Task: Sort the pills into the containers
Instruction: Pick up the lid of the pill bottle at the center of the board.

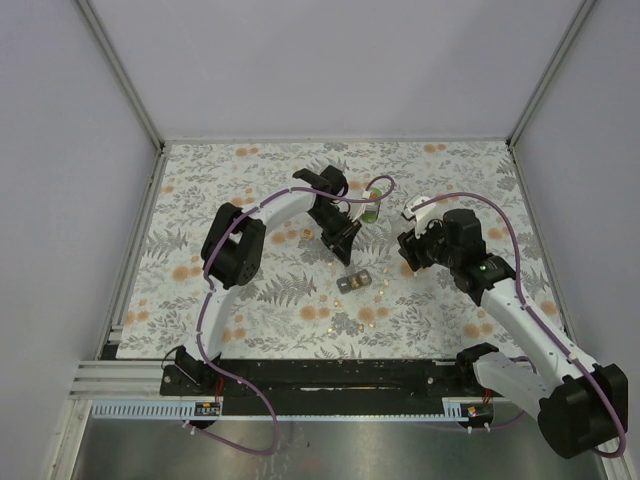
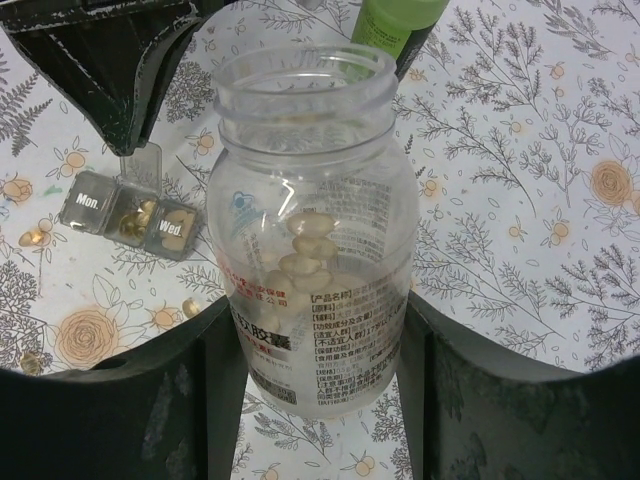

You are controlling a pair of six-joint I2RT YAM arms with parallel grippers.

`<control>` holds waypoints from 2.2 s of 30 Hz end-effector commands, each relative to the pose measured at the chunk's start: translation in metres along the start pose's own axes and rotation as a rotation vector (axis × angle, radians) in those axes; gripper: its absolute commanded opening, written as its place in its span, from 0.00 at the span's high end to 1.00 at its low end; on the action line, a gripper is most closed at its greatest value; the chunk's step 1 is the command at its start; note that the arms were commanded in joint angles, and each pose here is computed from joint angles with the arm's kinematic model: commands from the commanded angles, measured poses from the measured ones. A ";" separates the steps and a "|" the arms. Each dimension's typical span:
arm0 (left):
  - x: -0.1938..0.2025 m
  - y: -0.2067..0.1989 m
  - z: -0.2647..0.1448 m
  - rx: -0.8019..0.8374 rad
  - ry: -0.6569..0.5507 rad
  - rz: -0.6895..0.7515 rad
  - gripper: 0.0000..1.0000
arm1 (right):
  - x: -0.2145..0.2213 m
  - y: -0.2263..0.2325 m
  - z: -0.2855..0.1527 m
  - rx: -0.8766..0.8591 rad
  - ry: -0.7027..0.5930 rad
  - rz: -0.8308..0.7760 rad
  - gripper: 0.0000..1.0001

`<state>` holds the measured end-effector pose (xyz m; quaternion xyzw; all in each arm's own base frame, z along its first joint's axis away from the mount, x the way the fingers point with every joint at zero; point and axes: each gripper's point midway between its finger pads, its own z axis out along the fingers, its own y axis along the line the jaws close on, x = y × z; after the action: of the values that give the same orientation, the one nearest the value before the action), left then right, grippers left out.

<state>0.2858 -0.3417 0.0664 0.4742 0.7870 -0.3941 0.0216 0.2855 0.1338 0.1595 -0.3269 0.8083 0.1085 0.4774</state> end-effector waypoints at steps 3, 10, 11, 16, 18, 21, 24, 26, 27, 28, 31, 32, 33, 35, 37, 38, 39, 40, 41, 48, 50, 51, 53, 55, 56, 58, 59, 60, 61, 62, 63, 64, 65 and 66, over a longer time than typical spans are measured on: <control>-0.014 -0.001 -0.010 -0.026 -0.055 0.024 0.75 | -0.018 -0.003 -0.005 -0.014 -0.072 0.028 1.00; -0.016 -0.007 -0.015 -0.028 -0.067 0.038 0.66 | -0.013 -0.006 -0.009 -0.007 -0.049 0.034 1.00; -0.016 -0.007 -0.016 -0.030 -0.069 0.040 0.64 | -0.012 -0.006 -0.010 -0.008 -0.047 0.035 1.00; -0.021 -0.006 -0.022 -0.058 -0.096 0.051 0.47 | -0.009 -0.007 -0.013 -0.010 -0.034 0.041 1.00; -0.025 -0.006 -0.025 -0.063 -0.111 0.057 0.39 | -0.008 -0.007 -0.014 -0.012 -0.025 0.042 1.00; -0.031 -0.011 -0.034 -0.057 -0.139 0.064 0.33 | -0.008 -0.007 -0.015 -0.011 -0.021 0.043 1.00; -0.035 -0.014 -0.048 -0.060 -0.171 0.063 0.23 | -0.009 -0.008 -0.016 -0.011 -0.023 0.046 1.00; -0.038 -0.014 -0.062 -0.076 -0.202 0.063 0.21 | -0.009 -0.009 -0.017 -0.008 -0.024 0.047 1.00; -0.040 -0.014 -0.071 -0.092 -0.225 0.062 0.21 | -0.009 -0.009 -0.016 -0.006 -0.023 0.047 1.00; -0.041 -0.011 -0.080 -0.111 -0.251 0.051 0.20 | -0.009 -0.009 -0.016 -0.005 -0.022 0.049 1.00; -0.040 0.004 -0.115 -0.233 -0.332 0.006 0.20 | -0.007 -0.010 -0.014 -0.005 -0.012 0.056 1.00; -0.041 0.014 -0.127 -0.301 -0.357 0.000 0.20 | -0.007 -0.010 -0.014 -0.007 -0.011 0.058 1.00; -0.039 0.021 -0.141 -0.375 -0.376 -0.010 0.20 | -0.007 -0.009 -0.013 -0.010 -0.009 0.060 1.00; -0.030 0.044 -0.162 -0.540 -0.364 -0.035 0.20 | -0.007 -0.008 -0.012 -0.020 -0.007 0.062 1.00; -0.023 0.059 -0.176 -0.656 -0.338 -0.045 0.20 | -0.009 -0.006 -0.011 -0.033 -0.010 0.068 1.00; -0.020 0.065 -0.181 -0.700 -0.322 -0.049 0.20 | -0.011 -0.004 -0.011 -0.042 -0.016 0.069 1.00; -0.019 0.070 -0.184 -0.729 -0.310 -0.054 0.20 | -0.010 -0.004 -0.010 -0.048 -0.014 0.073 1.00; -0.017 0.075 -0.185 -0.751 -0.293 -0.062 0.20 | -0.011 -0.004 -0.010 -0.049 -0.016 0.074 1.00; -0.015 0.079 -0.185 -0.761 -0.280 -0.069 0.20 | -0.012 -0.004 -0.010 -0.050 -0.018 0.072 1.00; -0.001 0.109 -0.163 -0.777 -0.166 -0.135 0.21 | -0.010 -0.003 -0.012 -0.048 -0.019 0.065 1.00; 0.002 0.116 -0.154 -0.785 -0.135 -0.139 0.21 | -0.011 -0.002 -0.012 -0.051 -0.023 0.062 1.00; 0.005 0.120 -0.150 -0.790 -0.116 -0.142 0.21 | -0.011 -0.003 -0.011 -0.051 -0.022 0.063 1.00; 0.007 0.123 -0.143 -0.799 -0.089 -0.137 0.20 | -0.012 -0.002 -0.011 -0.056 -0.019 0.066 1.00; 0.009 0.126 -0.136 -0.808 -0.063 -0.133 0.20 | -0.012 -0.001 -0.011 -0.064 -0.018 0.068 1.00; 0.010 0.128 -0.133 -0.815 -0.051 -0.131 0.20 | -0.011 -0.001 -0.011 -0.063 -0.018 0.069 1.00; 0.011 0.130 -0.130 -0.822 -0.038 -0.131 0.19 | -0.011 -0.001 -0.011 -0.064 -0.018 0.066 1.00; 0.010 0.129 -0.129 -0.820 -0.038 -0.129 0.19 | -0.011 -0.001 -0.011 -0.064 -0.018 0.066 1.00; 0.011 0.130 -0.127 -0.815 -0.032 -0.131 0.19 | -0.010 -0.001 -0.011 -0.063 -0.018 0.062 1.00; 0.012 0.131 -0.124 -0.812 -0.024 -0.132 0.19 | -0.009 0.000 -0.011 -0.065 -0.016 0.062 1.00; 0.012 0.131 -0.124 -0.810 -0.020 -0.133 0.19 | -0.010 0.000 -0.012 -0.066 -0.019 0.061 1.00; 0.014 0.131 -0.120 -0.803 -0.011 -0.134 0.18 | -0.009 0.000 -0.012 -0.066 -0.017 0.061 1.00; 0.015 0.132 -0.118 -0.801 -0.006 -0.135 0.18 | -0.010 0.001 -0.012 -0.070 -0.020 0.062 1.00; 0.015 0.132 -0.117 -0.804 0.000 -0.133 0.18 | -0.011 0.001 -0.012 -0.070 -0.022 0.060 1.00; 0.016 0.133 -0.114 -0.801 0.003 -0.133 0.18 | -0.010 0.002 -0.012 -0.075 -0.022 0.061 1.00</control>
<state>0.4052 -0.2242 0.0515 0.3744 0.9104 -0.0720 0.1608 0.2731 0.1287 0.1513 -0.3154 0.8263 0.1484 0.4423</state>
